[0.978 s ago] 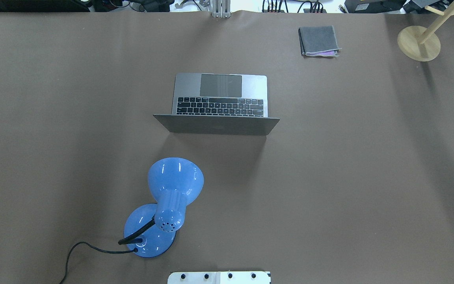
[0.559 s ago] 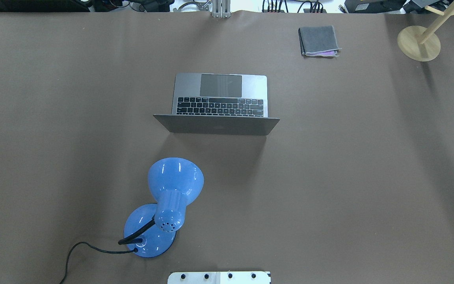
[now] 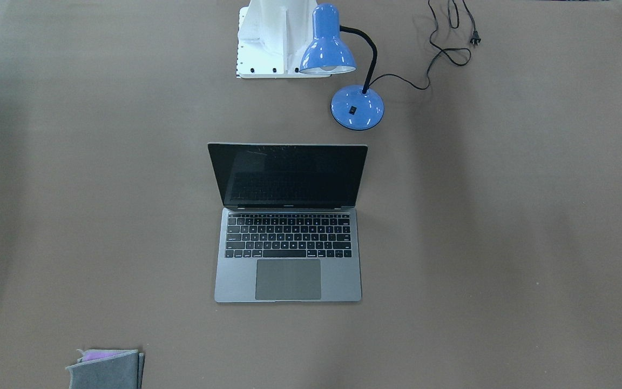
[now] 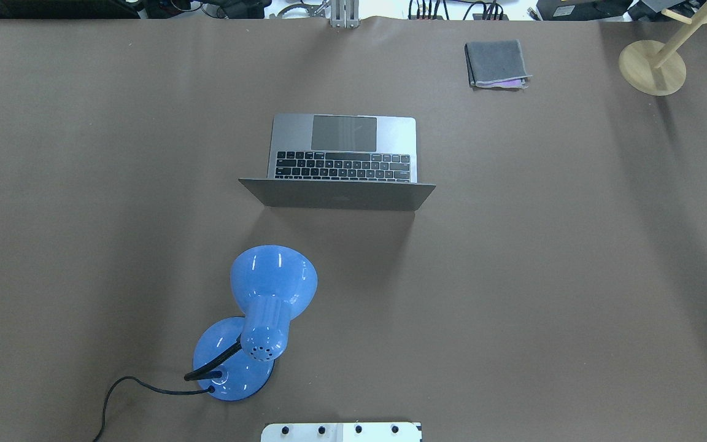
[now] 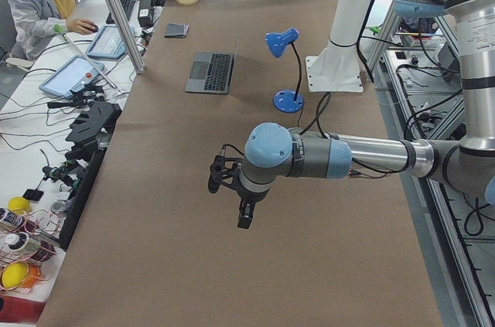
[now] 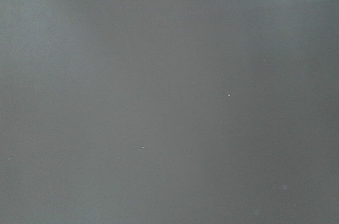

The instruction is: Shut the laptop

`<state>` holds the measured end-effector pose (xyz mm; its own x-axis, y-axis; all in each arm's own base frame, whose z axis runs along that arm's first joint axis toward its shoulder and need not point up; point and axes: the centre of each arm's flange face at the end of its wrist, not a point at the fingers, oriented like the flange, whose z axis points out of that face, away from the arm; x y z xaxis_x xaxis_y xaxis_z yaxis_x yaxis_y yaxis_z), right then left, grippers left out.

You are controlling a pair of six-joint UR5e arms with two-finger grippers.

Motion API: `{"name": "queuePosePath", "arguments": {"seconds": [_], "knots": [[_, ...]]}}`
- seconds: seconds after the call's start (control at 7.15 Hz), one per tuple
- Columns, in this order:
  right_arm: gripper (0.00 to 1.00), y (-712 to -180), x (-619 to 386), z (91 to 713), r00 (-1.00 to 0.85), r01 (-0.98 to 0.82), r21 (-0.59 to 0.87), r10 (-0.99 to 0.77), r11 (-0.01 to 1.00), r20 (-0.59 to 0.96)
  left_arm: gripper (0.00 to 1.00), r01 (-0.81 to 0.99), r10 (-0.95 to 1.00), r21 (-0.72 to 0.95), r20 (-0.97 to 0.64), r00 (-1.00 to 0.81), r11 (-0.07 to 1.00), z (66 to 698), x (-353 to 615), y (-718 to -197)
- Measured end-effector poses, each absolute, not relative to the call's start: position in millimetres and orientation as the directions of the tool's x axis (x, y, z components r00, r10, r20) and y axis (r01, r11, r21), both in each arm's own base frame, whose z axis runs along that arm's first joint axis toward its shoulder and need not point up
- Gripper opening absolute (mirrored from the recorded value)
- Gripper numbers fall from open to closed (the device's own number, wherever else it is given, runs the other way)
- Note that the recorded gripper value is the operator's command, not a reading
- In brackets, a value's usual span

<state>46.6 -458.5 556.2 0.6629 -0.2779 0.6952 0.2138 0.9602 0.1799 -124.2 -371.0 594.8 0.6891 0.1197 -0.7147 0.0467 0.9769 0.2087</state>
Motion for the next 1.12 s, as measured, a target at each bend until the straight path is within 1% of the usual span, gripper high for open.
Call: {"name": "queuePosePath", "arguments": {"seconds": [0.7,0.84,0.98,1.12], "knots": [[1.00,-458,42,554,0.622,0.203,0.184,-0.272,0.962,0.735,0.98,0.048,0.124,0.210,-0.728,0.675,0.976,598,-121,-364],[1.00,-456,38,545,0.600,0.188,0.186,-0.263,0.964,0.755,0.94,0.085,0.099,0.199,-0.758,0.645,0.976,591,-116,-363],[0.98,-454,27,524,0.582,0.163,0.180,-0.242,0.970,0.777,0.94,0.127,0.063,0.177,-0.787,0.614,0.976,575,-106,-366],[0.90,-449,8,490,0.573,0.134,0.158,-0.206,0.978,0.793,0.93,0.137,0.062,0.177,-0.802,0.595,0.975,555,-91,-369]]}}
